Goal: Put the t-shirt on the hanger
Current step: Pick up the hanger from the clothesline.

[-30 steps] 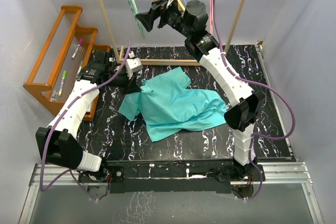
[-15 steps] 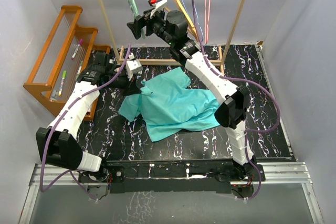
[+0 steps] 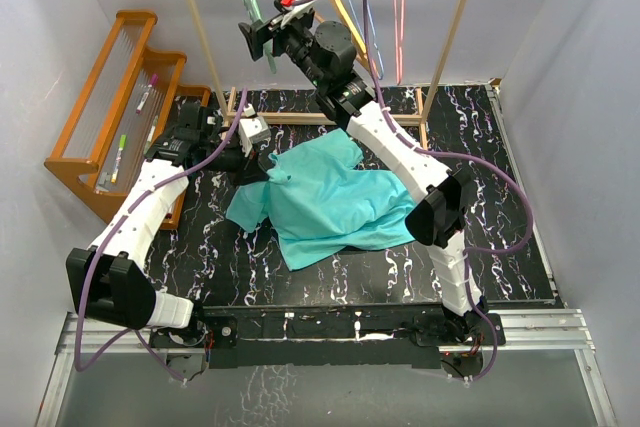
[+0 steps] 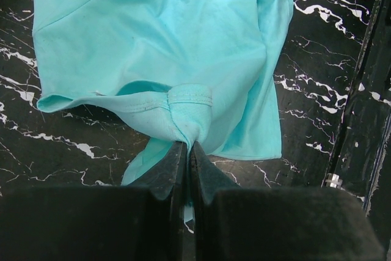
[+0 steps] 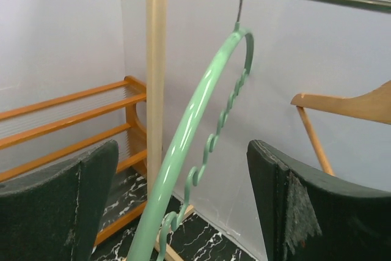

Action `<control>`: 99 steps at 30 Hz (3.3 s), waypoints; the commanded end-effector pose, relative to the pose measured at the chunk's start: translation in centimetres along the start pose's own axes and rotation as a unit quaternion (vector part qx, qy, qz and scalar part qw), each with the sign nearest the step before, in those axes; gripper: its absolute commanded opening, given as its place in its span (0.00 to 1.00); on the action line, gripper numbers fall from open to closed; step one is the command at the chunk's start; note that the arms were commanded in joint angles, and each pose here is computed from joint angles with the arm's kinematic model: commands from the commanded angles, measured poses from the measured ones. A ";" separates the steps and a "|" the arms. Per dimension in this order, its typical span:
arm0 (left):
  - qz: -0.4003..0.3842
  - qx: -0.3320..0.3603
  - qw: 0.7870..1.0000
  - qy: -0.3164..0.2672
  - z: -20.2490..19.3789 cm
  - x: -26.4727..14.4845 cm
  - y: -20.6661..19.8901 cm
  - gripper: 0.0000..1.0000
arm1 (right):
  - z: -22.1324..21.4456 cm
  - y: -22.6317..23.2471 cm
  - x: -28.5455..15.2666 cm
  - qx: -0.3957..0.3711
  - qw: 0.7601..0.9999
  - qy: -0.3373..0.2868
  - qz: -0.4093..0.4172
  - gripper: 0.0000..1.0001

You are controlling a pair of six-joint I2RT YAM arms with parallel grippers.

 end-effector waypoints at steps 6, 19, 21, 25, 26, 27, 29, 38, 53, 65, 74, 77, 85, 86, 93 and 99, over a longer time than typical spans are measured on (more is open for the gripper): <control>-0.010 0.008 1.000 -0.021 0.5 -0.5 -0.8 0.00 | 2.4 -1.0 0.5 -0.020 0.997 -0.061 -0.033 0.79; -0.014 0.003 1.000 -0.020 0.1 -0.4 -0.9 0.00 | 1.3 -1.1 0.9 -0.025 0.997 -0.057 -0.046 0.25; -0.014 0.002 1.000 -0.020 0.1 -0.4 -0.9 0.00 | 1.5 -1.3 0.8 -0.025 0.996 -0.061 -0.053 0.10; -0.015 0.001 1.000 -0.021 0.0 -0.3 -1.0 0.00 | 2.1 -1.4 0.5 -0.029 0.995 -0.071 -0.057 0.08; -0.016 0.000 1.000 -0.022 0.0 -0.3 -1.0 0.00 | 2.4 -1.5 0.4 -0.029 0.995 -0.075 -0.058 0.08; -0.016 0.000 1.000 -0.021 0.0 -0.2 -1.0 0.00 | 2.7 -1.4 0.4 -0.029 0.995 -0.079 -0.057 0.08; -0.016 -0.002 1.000 -0.022 0.0 -0.2 -1.0 0.00 | 3.3 -1.5 0.3 -0.030 0.994 -0.088 -0.058 0.08; -0.018 -0.006 1.000 -0.024 -0.2 -0.1 -0.9 0.00 | 6.1 -1.9 -0.4 -0.044 0.989 -0.120 -0.068 0.08; -0.021 -0.015 0.999 -0.024 -0.3 0.3 -0.7 0.00 | 8.8 -2.5 -1.0 -0.067 0.982 -0.157 -0.085 0.08; -0.025 -0.019 0.999 -0.026 -0.3 0.5 -0.6 0.00 | 9.3 -3.1 -1.3 -0.124 0.970 -0.156 -0.135 0.08; -0.027 -0.024 0.999 -0.026 -0.5 0.7 -0.6 0.00 | 10.1 -2.3 -1.9 -0.188 0.952 -0.161 -0.180 0.08; -0.027 -0.024 0.999 -0.026 -0.6 0.7 -0.7 0.00 | 9.9 -2.0 -2.0 -0.207 0.946 -0.157 -0.195 0.08; -0.031 -0.027 0.999 -0.025 -0.8 0.8 -0.7 0.00 | 9.2 -1.6 -2.2 -0.244 0.934 -0.142 -0.217 0.08; -0.031 -0.027 0.999 -0.025 -0.9 0.8 -0.8 0.00 | 9.0 -1.5 -2.2 -0.244 0.936 -0.140 -0.213 0.08; -0.033 -0.030 0.999 -0.027 -0.9 0.9 -0.8 0.00 | 6.6 -0.7 -1.9 -0.231 0.954 -0.089 -0.169 0.09; -0.035 -0.029 0.999 -0.026 -0.9 0.8 -0.9 0.00 | 4.4 0.1 -1.6 -0.209 0.969 -0.051 -0.121 0.45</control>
Point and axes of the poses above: each gripper's point midway between its finger pads, its own x axis out along the fingers, its own y axis along the line the jaws close on, z = x × y, the point moved 8 cm from there along -x, back along the fingers
